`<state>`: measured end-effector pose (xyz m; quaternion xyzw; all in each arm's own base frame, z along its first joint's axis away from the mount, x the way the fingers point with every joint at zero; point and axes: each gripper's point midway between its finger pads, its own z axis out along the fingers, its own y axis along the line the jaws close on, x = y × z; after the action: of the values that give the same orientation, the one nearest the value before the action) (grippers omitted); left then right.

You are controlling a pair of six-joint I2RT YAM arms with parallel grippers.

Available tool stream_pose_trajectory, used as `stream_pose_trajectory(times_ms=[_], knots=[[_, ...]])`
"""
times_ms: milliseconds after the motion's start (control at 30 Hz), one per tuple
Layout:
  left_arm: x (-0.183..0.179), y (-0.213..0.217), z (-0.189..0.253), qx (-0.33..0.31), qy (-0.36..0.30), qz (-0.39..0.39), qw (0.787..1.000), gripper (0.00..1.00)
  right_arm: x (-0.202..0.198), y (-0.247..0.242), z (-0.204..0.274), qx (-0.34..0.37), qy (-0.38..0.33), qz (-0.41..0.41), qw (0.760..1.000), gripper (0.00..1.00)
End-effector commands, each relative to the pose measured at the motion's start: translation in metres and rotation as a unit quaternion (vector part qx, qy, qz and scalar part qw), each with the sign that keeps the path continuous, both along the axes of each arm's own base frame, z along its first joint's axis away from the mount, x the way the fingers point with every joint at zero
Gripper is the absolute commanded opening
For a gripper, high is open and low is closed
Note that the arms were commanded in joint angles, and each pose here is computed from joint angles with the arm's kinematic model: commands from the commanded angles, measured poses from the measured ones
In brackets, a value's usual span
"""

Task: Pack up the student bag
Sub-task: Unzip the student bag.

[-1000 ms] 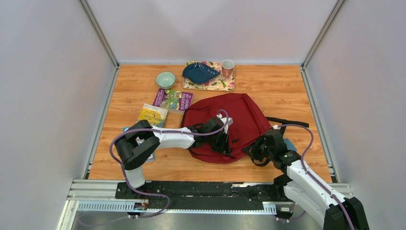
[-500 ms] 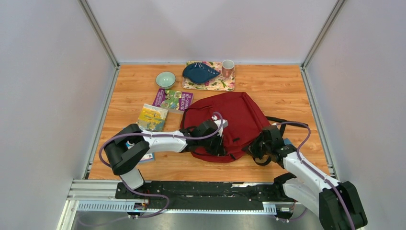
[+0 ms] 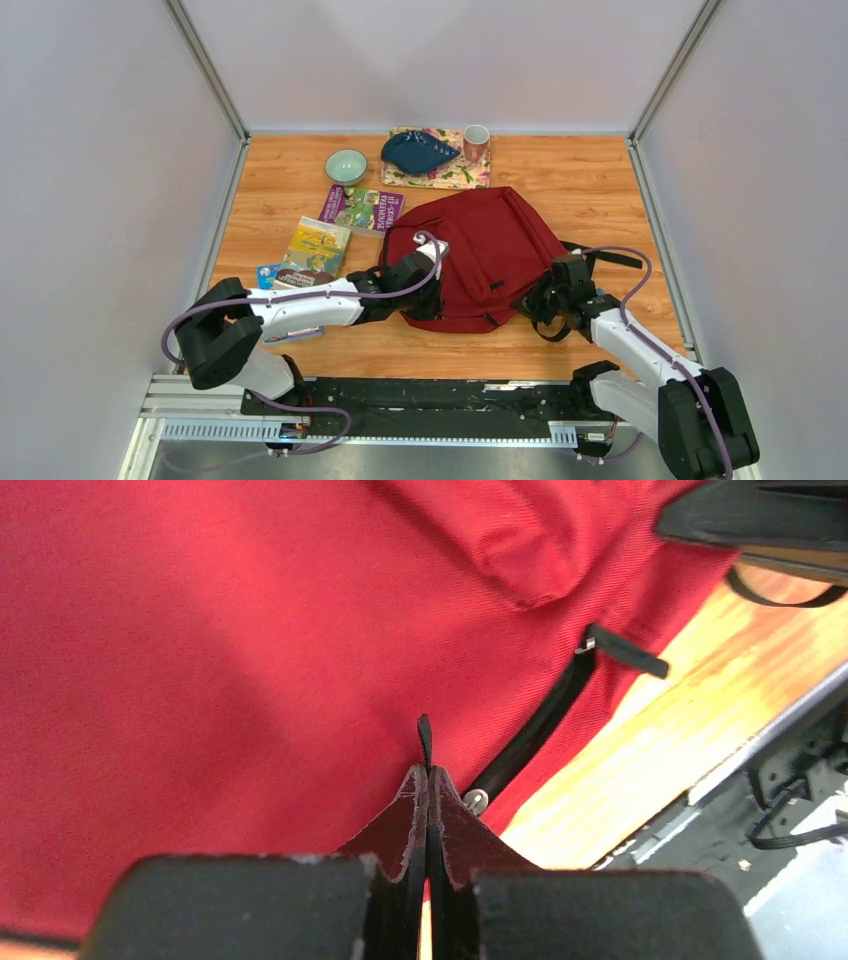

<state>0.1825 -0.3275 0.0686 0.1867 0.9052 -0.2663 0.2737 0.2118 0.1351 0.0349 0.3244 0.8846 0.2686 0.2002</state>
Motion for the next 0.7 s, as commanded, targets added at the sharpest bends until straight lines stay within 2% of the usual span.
stream_pose_trajectory(times_ms=[0,367,533,667], knots=[[0.016,0.042,0.001,0.053,-0.041,0.054,0.996,0.0,0.033,-0.01,0.022,-0.019,-0.068,-0.017,0.997,0.0],[0.023,0.08,0.018,0.067,-0.074,0.096,0.99,0.0,0.066,-0.026,0.04,-0.023,-0.079,0.004,0.997,0.0],[0.021,0.073,0.028,0.037,-0.081,0.082,0.993,0.0,0.086,-0.023,0.053,-0.02,-0.088,0.05,0.995,0.0],[0.011,0.054,0.032,-0.001,-0.069,0.036,0.997,0.0,0.087,-0.018,0.052,-0.025,-0.071,0.09,0.993,0.02]])
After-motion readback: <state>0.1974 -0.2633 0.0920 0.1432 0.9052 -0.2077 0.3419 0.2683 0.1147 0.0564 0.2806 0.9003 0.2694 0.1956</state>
